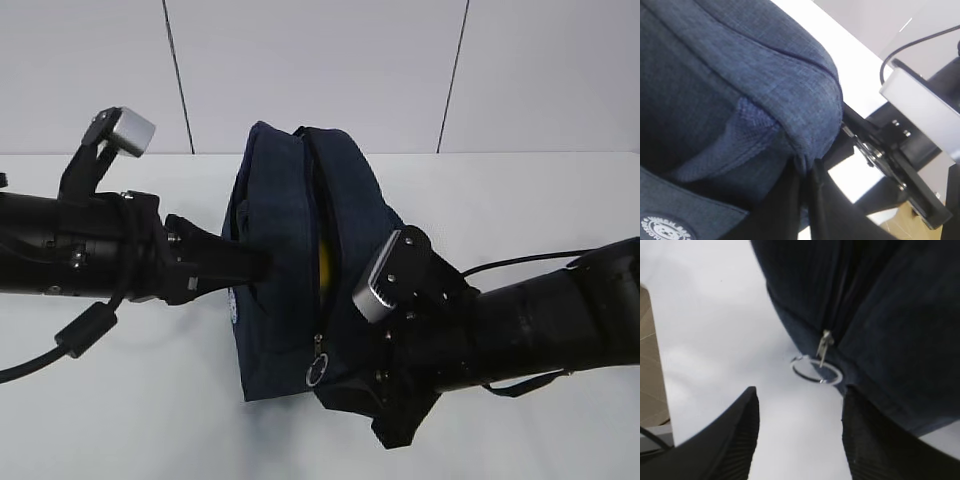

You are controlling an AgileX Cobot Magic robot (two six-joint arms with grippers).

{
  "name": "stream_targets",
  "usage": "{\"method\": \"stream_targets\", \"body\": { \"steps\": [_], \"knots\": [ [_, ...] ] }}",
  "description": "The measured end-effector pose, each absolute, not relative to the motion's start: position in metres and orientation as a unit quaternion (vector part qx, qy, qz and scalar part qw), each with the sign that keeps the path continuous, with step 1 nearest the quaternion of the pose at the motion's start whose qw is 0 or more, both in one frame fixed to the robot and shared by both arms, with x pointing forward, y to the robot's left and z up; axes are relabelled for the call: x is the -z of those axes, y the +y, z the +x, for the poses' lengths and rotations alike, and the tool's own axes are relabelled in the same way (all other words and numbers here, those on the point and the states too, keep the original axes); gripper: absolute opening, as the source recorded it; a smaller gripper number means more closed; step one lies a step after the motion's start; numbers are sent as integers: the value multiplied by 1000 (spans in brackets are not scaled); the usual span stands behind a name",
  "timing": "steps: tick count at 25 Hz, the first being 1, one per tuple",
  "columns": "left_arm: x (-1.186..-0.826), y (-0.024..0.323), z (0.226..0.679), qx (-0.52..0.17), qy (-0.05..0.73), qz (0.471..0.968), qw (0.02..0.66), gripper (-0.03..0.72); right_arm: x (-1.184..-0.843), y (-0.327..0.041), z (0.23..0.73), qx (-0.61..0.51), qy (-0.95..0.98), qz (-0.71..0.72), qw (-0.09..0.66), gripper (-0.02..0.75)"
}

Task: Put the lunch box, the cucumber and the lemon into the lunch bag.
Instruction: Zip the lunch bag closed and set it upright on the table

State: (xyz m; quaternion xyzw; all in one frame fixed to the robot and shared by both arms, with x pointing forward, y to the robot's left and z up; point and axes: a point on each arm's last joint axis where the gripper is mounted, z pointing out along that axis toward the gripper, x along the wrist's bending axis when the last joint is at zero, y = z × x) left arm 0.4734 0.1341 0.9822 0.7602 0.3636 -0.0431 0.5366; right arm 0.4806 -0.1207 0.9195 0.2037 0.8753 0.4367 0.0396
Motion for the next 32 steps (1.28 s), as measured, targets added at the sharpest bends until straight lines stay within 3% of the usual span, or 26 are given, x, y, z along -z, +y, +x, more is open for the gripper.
{"method": "stream_targets", "body": {
  "steps": [19, 32],
  "knots": [
    [-994, 129, 482, 35, 347, 757, 553, -4, -926, -117, 486, -449, 854, 262, 13, 409],
    [-980, 122, 486, 85, 353, 751, 551, -5, -905, -117, 488, -428, 859, 281, -11, 409]
  ]
}}
